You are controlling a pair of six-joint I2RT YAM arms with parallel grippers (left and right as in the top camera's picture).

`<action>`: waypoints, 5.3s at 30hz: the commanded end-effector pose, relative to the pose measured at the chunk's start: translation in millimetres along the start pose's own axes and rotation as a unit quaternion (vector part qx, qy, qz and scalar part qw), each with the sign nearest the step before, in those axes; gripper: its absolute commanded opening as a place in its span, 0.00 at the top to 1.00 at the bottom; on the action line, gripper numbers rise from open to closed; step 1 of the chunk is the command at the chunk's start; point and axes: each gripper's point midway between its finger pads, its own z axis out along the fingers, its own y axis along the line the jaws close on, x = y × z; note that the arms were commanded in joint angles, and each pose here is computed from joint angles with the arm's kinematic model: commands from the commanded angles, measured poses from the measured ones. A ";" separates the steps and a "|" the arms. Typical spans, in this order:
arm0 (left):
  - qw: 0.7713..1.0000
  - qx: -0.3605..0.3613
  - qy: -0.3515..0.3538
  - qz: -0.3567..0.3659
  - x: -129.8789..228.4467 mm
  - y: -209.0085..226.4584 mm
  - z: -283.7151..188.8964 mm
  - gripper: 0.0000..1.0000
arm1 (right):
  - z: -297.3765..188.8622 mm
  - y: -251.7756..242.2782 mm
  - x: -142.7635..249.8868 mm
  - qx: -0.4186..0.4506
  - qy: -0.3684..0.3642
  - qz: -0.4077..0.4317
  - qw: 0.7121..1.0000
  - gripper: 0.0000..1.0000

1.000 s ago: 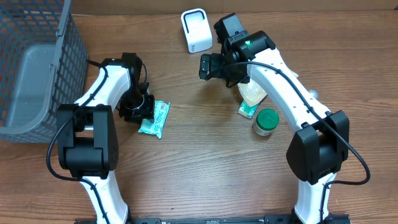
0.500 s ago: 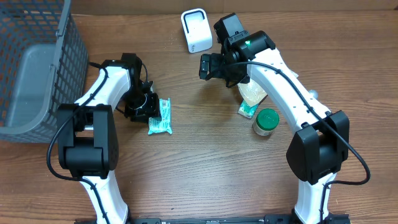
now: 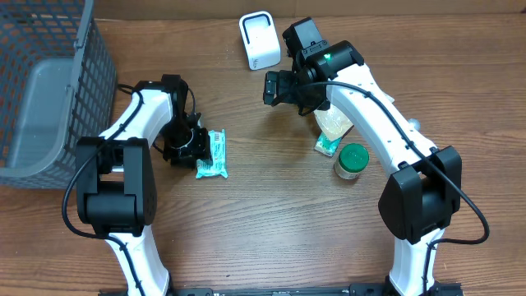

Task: Scan the item barcode

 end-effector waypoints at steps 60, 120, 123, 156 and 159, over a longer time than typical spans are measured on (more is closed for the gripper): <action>0.965 -0.119 -0.106 0.209 -51.6 1.4 12.4 0.76 | -1.0 -2.9 -0.5 0.003 -0.002 0.002 1.000 0.00; 0.995 -0.014 -0.085 0.055 -43.4 -13.9 -26.5 0.27 | -1.0 -2.9 -0.5 0.003 -0.002 0.002 1.000 0.00; 0.995 0.006 -0.084 0.047 -44.3 -16.5 -40.8 0.26 | -1.0 -2.9 -0.5 0.003 -0.002 0.002 1.000 0.00; 0.996 0.048 -0.067 0.029 -28.1 -1.8 16.5 0.70 | -1.0 -2.9 -0.5 0.003 -0.002 0.002 1.000 0.00; 0.996 0.048 -0.068 0.030 -28.8 -1.6 16.2 0.91 | -1.0 -2.9 -0.5 0.003 -0.002 0.002 1.000 0.00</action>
